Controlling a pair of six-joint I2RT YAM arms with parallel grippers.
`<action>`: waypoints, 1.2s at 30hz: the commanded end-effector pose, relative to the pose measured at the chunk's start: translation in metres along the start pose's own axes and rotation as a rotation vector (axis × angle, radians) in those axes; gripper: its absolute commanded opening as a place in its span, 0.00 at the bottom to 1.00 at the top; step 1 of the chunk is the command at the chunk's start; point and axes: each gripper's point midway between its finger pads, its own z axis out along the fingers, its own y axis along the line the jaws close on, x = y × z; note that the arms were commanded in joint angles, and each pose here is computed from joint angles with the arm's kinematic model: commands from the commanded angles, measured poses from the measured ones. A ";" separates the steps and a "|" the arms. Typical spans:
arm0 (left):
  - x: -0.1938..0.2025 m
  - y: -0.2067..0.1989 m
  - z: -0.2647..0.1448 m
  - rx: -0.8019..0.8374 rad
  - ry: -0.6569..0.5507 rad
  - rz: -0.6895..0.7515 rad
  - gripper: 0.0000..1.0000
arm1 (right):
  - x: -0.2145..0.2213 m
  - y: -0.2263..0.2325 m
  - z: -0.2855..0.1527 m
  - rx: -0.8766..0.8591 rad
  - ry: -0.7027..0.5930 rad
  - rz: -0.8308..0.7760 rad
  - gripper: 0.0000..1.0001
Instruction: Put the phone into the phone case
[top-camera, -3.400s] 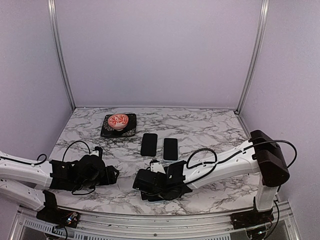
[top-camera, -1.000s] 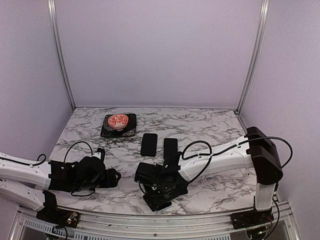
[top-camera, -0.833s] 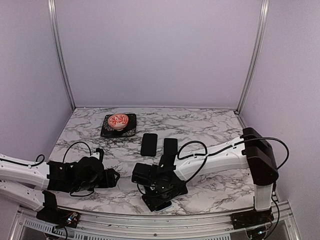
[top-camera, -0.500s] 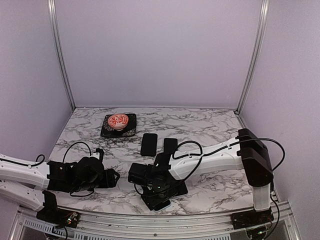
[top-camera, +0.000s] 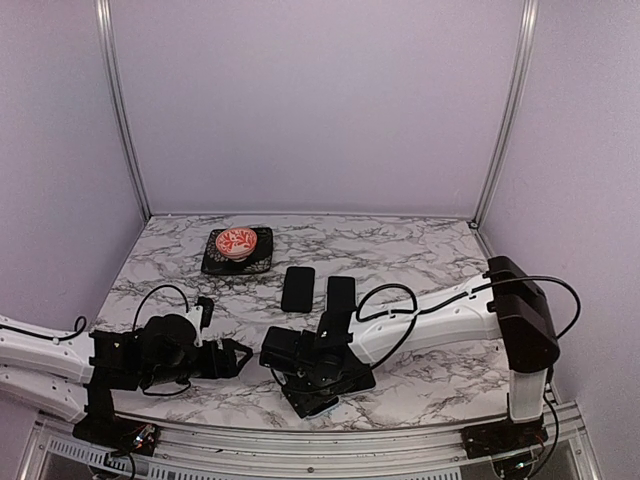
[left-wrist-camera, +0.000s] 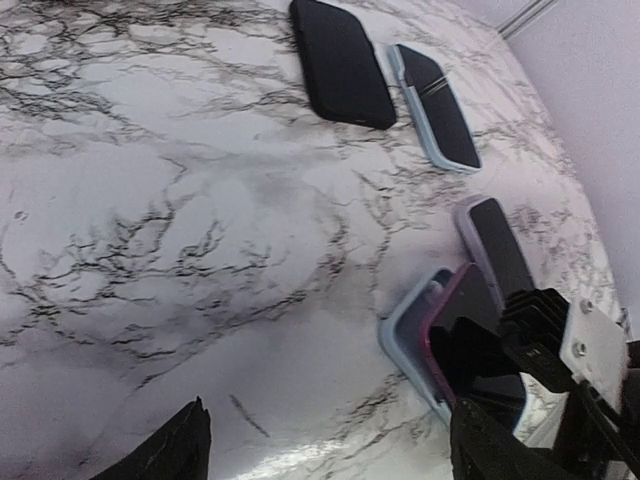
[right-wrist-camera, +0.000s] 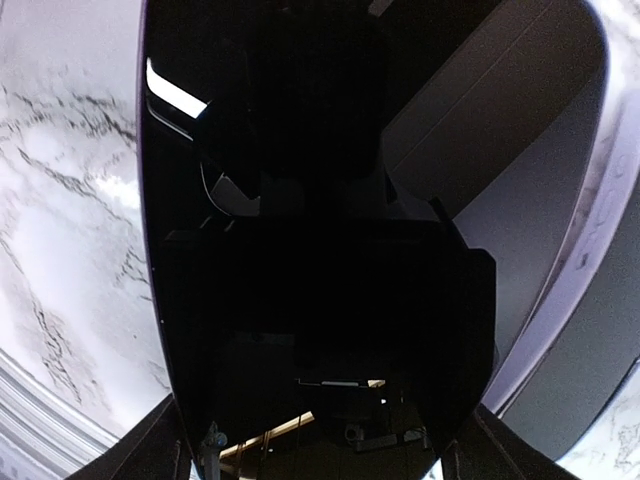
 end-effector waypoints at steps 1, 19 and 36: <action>-0.018 -0.056 -0.027 0.392 -0.113 -0.068 0.93 | -0.049 0.005 -0.046 -0.058 -0.264 0.068 0.17; -0.069 -0.098 -0.059 0.490 -0.302 0.028 0.72 | -0.106 0.045 -0.180 -0.177 -0.742 -0.009 0.15; -0.064 -0.116 -0.050 0.507 -0.252 0.080 0.00 | -0.107 0.042 -0.201 -0.155 -0.804 -0.024 0.15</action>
